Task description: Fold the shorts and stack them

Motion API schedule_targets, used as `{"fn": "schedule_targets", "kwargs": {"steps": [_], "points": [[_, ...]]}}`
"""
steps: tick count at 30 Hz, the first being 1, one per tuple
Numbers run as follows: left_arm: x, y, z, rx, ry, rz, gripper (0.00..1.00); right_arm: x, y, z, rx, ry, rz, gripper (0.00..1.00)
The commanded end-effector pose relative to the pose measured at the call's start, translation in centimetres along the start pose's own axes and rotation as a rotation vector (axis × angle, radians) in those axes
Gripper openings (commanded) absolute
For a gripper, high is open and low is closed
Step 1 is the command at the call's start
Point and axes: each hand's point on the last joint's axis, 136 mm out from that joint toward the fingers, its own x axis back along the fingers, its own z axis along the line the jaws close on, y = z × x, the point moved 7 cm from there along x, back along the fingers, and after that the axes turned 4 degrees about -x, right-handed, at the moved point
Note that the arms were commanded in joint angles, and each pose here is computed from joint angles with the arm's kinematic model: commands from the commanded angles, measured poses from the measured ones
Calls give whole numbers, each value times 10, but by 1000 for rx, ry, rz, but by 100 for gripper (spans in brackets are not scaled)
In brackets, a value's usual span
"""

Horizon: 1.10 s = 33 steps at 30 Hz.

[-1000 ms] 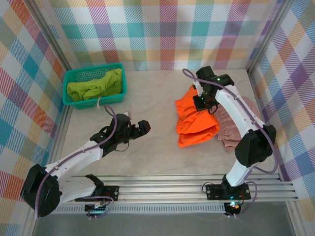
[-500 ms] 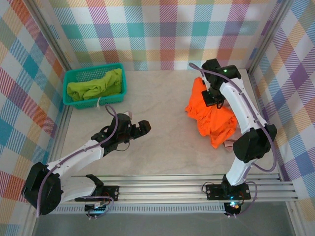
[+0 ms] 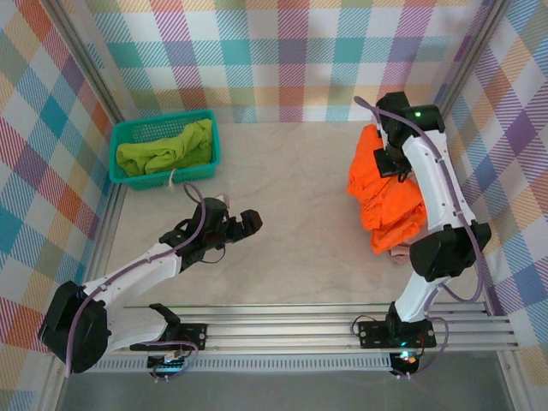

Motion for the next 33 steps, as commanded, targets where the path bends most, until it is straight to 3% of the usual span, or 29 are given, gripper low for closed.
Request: {"fn": "schedule_targets", "kwargs": {"steps": [1,20,24,25,29,33], "points": [[-4,1,4,6,3,1,100,-5,-2,-20,10,-75,24,0],[-17,2,5,-2,13,48,100,-111,9,-72,103,-368,90,3],[-17,4,5,-4,16,54,100,-130,9,-87,107,-464,105,9],[-17,4,5,-6,17,54,100,-133,8,-91,92,-471,108,14],[-14,8,6,-4,22,40,100,-134,0,-115,-2,-542,109,81],[-10,10,7,1,28,20,100,-108,-1,-123,-125,-543,26,98]]}}
